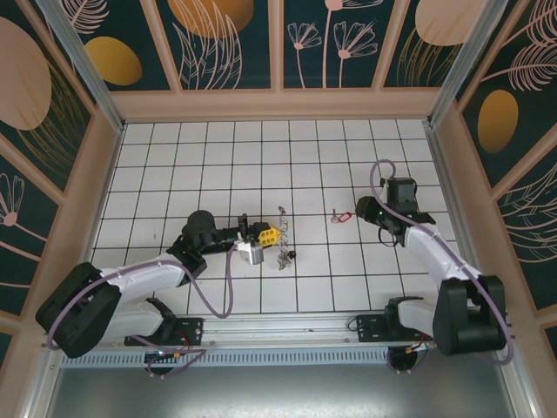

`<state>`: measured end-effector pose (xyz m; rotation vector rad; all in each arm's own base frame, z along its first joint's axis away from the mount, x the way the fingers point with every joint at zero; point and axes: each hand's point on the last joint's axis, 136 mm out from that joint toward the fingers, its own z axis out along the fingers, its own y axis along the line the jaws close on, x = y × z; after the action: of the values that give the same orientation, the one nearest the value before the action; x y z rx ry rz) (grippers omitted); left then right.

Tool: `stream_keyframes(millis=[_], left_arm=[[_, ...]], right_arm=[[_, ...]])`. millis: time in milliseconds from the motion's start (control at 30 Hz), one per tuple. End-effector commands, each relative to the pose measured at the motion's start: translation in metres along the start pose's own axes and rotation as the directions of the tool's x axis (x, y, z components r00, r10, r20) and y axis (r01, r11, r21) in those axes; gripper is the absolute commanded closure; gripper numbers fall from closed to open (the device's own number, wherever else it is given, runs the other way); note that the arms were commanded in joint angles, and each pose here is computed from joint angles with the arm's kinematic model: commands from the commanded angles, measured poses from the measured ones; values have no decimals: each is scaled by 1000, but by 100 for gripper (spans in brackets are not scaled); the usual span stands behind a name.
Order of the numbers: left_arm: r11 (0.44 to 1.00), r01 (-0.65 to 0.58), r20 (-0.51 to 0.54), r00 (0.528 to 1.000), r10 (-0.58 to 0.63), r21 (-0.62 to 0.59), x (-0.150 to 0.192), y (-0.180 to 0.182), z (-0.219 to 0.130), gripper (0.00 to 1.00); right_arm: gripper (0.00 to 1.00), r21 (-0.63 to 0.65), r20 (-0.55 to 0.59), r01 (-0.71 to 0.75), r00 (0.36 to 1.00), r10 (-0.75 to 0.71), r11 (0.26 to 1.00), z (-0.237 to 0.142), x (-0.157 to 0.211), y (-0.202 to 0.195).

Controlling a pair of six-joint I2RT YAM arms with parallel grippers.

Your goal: Put the keys on the keyring

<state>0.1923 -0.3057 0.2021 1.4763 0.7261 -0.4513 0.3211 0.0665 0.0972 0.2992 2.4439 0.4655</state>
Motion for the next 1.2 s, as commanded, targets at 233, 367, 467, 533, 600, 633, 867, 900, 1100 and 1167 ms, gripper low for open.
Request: stream_keyframes(millis=[233,367,467,533,600,633,867,900,1100,1167], left_arm=[[999,-30,0,1000,30,-23,-5,8,1,100],[999,41,3,999,-41,-21,-3,10,5,100],[997,74,5,997,-73,-17,0,9,7,100],[996,92,12,996,-91,-21,-2,10,7,100],[995,100,8,995,-100,-21,0,10,7,100],[995,101,7,995,-101,-20,0,9,6,100],[992,122,-11,992,-122,-19,2,7,5,100],[992,128,-14,992,-129,-21,3,7,5,100],[988,152,-28,988,-154,-40,7,10,6,100],[986,159,-29,987,-160,-41,7,10,6,100]], right_arm=[[68,-12,-176,-9,984,7,1000,19,13,17],[69,24,-220,61,974,-55,998,33,21,32],[69,50,-251,116,963,-100,992,44,26,42],[70,64,-269,155,954,-132,986,52,30,46],[71,61,-284,198,943,-173,978,59,32,46],[71,67,-288,230,936,-202,971,61,32,43],[70,-114,-395,393,825,-404,913,68,38,49],[70,-121,-415,401,811,-413,908,70,41,47],[66,-133,-453,408,786,-422,903,73,50,43],[66,-121,-463,420,778,-425,900,75,55,37]])
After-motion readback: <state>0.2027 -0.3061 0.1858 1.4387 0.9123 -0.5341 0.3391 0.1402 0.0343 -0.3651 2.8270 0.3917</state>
